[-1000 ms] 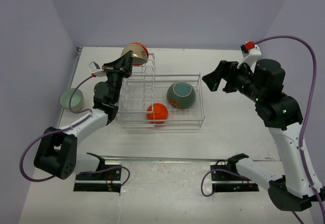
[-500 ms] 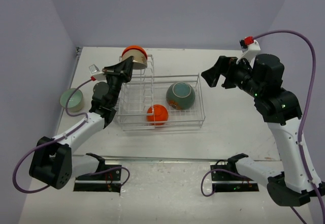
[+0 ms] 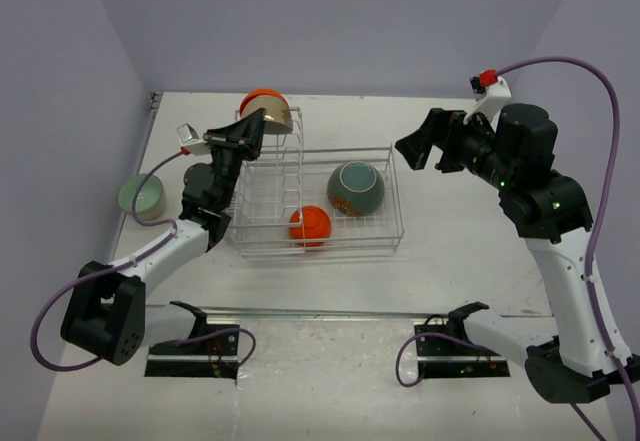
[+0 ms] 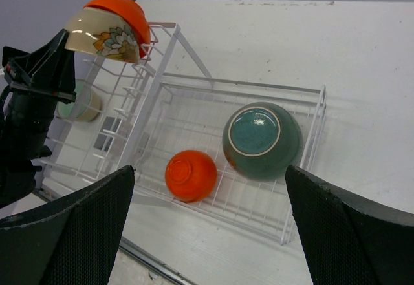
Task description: Unload the bowls from the dish rack
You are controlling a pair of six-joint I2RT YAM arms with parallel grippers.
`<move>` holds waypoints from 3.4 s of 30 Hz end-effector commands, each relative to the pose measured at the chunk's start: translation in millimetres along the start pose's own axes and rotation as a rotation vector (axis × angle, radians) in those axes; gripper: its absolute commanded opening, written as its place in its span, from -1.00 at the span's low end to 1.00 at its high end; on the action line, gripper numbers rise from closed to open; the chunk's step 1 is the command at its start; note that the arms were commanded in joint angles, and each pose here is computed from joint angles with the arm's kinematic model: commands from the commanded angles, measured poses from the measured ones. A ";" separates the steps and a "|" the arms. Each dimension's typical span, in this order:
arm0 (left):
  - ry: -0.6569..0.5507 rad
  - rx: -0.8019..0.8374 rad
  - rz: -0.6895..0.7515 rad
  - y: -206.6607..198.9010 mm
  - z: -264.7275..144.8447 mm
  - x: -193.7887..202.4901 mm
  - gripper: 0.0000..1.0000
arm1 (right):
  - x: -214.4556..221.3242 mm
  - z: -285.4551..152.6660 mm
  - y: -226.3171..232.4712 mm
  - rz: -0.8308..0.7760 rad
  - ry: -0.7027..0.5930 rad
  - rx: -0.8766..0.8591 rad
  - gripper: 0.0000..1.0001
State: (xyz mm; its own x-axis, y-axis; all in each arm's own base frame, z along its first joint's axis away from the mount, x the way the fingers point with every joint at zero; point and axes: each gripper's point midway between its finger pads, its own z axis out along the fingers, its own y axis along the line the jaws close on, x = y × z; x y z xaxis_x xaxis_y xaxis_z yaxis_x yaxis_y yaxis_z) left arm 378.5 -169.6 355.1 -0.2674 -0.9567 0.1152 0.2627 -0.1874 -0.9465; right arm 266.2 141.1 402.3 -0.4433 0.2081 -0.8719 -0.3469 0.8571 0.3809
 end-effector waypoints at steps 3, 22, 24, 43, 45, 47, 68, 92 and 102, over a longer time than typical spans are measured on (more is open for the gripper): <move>0.071 0.196 0.001 -41.2 -9.8 15.5 -1.00 | -4.5 -0.4 2.5 -0.020 -0.018 -0.006 0.98; 0.047 0.262 0.011 -82.2 -14.3 14.6 -1.00 | -6.0 1.8 5.1 -0.037 -0.023 -0.012 0.98; 0.045 0.284 0.010 -86.6 -14.2 13.5 -1.00 | -6.8 0.6 7.1 -0.039 -0.024 -0.018 0.98; 0.059 0.357 0.035 -136.3 -16.4 20.1 -1.00 | -8.9 -8.6 11.8 -0.040 -0.036 -0.029 0.98; 0.059 0.359 0.036 -142.1 -17.8 20.3 -1.00 | -9.4 -9.3 12.4 -0.039 -0.037 -0.031 0.98; 0.055 0.355 0.039 -144.5 -18.0 19.9 -1.00 | -10.9 -10.6 13.9 -0.037 -0.039 -0.033 0.98; -0.220 -0.268 0.802 -185.6 -19.7 -117.3 -1.00 | -3.8 -9.8 17.7 -0.009 -0.011 -0.056 0.98; -0.156 -1.492 1.026 36.9 -44.9 -297.6 -1.00 | -8.8 6.2 8.1 -0.021 0.021 0.005 0.98; -0.143 -1.664 0.911 89.1 -82.0 -328.8 -1.00 | -6.4 14.9 4.5 -0.011 0.036 0.021 0.98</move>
State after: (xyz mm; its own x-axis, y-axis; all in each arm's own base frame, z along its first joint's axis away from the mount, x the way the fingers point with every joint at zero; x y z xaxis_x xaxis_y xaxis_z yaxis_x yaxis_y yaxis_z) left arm 416.2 134.7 219.0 -0.4851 -0.6639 -0.5692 -0.7880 0.6141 -0.0447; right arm 276.1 151.7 394.3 -0.4976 0.1764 -0.8493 -0.3353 0.8639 0.3759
